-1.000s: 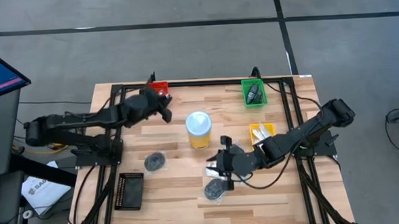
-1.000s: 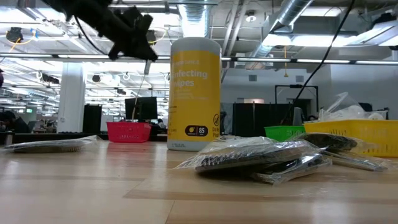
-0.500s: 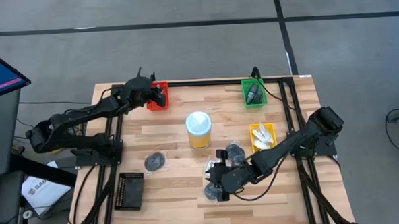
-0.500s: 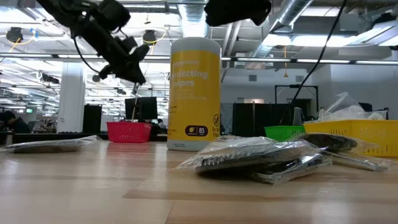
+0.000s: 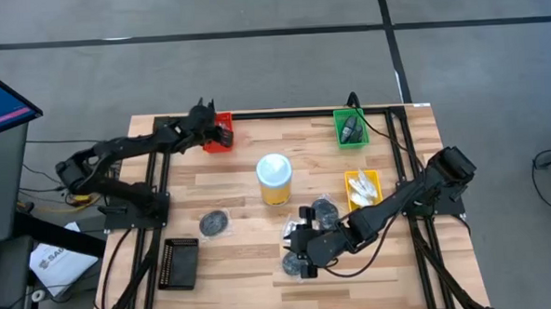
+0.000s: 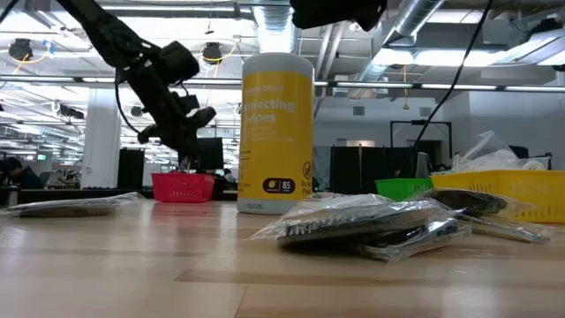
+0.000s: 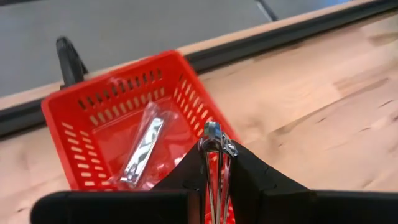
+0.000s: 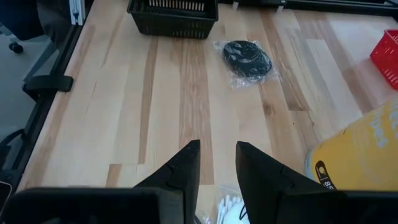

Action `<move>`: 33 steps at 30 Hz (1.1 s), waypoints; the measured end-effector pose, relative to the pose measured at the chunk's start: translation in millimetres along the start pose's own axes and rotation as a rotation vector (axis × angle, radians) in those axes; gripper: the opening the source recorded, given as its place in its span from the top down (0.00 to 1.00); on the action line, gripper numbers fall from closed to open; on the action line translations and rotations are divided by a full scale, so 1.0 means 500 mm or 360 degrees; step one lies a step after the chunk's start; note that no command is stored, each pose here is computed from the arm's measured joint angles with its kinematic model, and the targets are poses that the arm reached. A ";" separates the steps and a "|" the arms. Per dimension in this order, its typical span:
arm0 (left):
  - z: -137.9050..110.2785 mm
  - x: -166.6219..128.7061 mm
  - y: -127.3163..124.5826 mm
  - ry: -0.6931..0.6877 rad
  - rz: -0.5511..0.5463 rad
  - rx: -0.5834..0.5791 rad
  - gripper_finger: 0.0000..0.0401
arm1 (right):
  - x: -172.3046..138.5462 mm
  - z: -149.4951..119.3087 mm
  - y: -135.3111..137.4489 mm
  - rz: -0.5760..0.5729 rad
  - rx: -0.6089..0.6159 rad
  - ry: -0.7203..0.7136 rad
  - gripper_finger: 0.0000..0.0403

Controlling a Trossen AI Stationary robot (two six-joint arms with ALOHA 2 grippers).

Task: Pick & Place Travel size toiletries
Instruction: Put the silver nail cutter into the red bin, then put the black hairbrush into the black bin

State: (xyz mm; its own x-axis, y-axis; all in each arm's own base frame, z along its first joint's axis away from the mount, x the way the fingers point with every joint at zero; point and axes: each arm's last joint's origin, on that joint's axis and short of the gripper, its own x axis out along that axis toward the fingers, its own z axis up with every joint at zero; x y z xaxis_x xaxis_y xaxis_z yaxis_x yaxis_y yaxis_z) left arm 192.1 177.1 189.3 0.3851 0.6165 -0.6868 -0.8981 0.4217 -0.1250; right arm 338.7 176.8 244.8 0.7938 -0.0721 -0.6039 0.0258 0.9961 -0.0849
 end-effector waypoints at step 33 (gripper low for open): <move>-0.005 0.033 0.013 0.0009 0.0117 -0.0012 0.63 | 0.000 -0.004 -0.002 -0.0012 -0.0018 0.0035 0.77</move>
State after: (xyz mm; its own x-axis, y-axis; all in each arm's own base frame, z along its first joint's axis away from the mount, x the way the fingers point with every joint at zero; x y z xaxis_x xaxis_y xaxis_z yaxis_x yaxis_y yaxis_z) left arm 192.3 188.3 175.4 0.3169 0.6417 -0.6984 -0.9255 0.3704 -0.0797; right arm 337.5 175.5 243.0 0.7798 -0.0811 -0.6207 0.0251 0.9948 -0.0985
